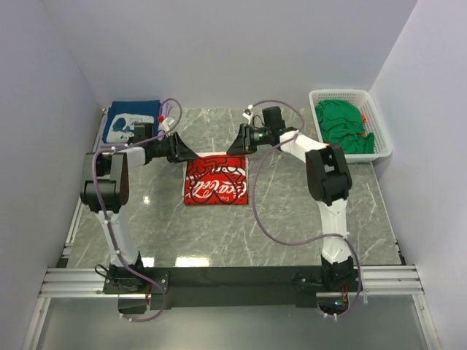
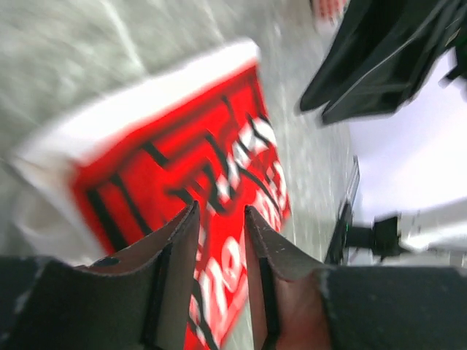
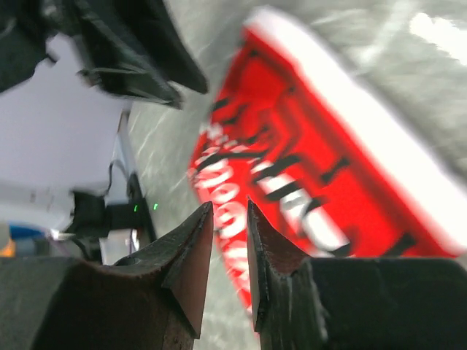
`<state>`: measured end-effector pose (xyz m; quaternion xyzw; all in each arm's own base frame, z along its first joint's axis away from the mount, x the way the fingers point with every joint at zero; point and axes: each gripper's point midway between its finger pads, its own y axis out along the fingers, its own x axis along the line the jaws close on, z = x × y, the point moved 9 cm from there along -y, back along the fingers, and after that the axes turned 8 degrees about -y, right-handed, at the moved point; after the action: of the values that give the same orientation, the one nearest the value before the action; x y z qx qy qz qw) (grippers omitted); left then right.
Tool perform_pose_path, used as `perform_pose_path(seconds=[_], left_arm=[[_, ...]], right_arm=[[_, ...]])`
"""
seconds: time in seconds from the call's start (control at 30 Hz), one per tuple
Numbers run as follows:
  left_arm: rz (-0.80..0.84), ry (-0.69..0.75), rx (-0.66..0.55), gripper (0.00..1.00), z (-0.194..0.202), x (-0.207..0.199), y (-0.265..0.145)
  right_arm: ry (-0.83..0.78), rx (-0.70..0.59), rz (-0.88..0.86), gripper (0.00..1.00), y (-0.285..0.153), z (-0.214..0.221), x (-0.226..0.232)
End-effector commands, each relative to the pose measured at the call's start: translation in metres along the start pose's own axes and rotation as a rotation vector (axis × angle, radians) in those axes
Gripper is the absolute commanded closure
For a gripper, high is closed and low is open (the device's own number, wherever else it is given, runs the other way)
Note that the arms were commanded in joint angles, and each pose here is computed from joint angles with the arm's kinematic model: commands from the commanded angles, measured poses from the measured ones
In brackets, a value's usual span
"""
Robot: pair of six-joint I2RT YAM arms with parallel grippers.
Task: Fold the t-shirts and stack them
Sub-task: Fold the tshirt
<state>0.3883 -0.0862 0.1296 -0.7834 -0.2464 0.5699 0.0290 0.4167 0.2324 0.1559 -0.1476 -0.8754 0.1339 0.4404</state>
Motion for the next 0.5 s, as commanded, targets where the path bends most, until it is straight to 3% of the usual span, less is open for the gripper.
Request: perform_pose_path(seconds=[0.0, 0.2, 0.33, 0.47], left_arm=[[-0.018, -0.034, -0.125, 0.63, -0.031, 0.01, 0.017], [-0.2, -0.135, -0.158, 0.64, -0.03, 0.055, 0.028], [-0.281, -0.183, -0.195, 0.65, -0.024, 0.073, 0.012], [-0.219, -0.117, -0.188, 0.64, -0.024, 0.048, -0.002]], right_arm=[[0.118, -0.02, 0.053, 0.67, 0.019, 0.003, -0.041], [0.34, -0.069, 0.168, 0.68, 0.015, 0.011, -0.094], [0.392, -0.093, 0.306, 0.68, -0.006, 0.018, -0.119], [0.339, -0.11, 0.353, 0.69, -0.015, -0.003, -0.123]])
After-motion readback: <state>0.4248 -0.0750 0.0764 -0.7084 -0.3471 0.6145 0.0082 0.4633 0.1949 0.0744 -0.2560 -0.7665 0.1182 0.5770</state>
